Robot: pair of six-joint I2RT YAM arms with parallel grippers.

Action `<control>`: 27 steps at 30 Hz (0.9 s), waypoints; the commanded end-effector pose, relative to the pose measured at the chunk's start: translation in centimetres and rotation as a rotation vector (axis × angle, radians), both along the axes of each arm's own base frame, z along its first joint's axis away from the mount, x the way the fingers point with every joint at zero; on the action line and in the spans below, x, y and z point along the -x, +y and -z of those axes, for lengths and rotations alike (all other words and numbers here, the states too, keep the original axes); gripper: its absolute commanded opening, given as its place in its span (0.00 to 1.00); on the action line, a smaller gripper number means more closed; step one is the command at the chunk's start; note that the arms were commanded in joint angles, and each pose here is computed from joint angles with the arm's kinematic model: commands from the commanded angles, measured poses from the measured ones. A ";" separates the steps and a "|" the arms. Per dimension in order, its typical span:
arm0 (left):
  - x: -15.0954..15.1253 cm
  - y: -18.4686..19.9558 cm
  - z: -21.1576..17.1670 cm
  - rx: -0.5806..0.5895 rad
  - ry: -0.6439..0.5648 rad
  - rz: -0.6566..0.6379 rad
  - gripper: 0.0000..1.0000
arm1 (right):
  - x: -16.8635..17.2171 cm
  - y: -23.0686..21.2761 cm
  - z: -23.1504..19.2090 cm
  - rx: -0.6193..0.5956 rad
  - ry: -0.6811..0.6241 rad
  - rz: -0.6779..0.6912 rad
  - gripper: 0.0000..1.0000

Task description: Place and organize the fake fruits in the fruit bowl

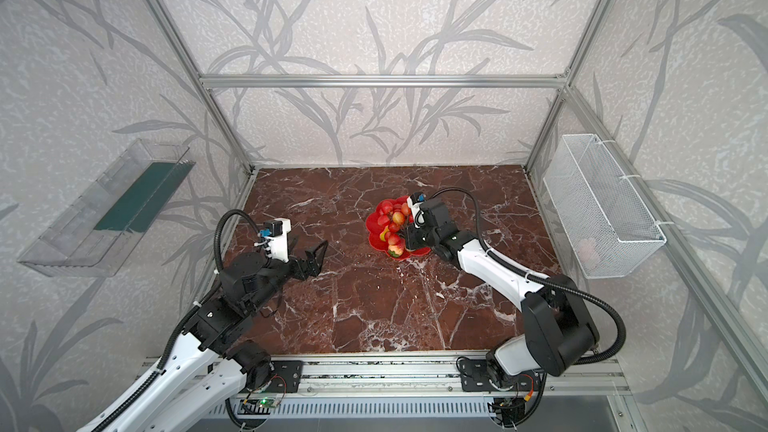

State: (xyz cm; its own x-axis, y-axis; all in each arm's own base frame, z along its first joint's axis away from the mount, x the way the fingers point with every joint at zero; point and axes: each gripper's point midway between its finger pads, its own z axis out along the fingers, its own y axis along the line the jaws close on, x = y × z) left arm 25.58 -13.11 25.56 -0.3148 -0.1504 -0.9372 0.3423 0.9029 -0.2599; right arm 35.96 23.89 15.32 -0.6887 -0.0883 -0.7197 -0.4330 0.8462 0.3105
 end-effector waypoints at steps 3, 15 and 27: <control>-0.1 -0.2 0.1 -0.006 -0.016 0.014 0.95 | -3.0 1.7 -1.4 -0.060 -0.077 -0.060 0.00; -0.2 0.2 0.1 -0.023 -0.041 -0.006 0.95 | -2.8 -0.8 4.2 0.030 0.015 0.064 0.44; -2.4 4.8 1.4 -0.251 -0.116 -0.257 0.97 | 1.9 -7.5 -4.1 0.056 -0.195 0.208 0.98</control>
State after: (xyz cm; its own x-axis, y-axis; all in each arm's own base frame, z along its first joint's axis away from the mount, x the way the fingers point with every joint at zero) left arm 27.03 -11.01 24.26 -0.2353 -0.0623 -0.9699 0.2459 0.9617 -0.1214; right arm 35.18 19.04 17.72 -0.5964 -0.0017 -0.8027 -0.3455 0.9032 0.2548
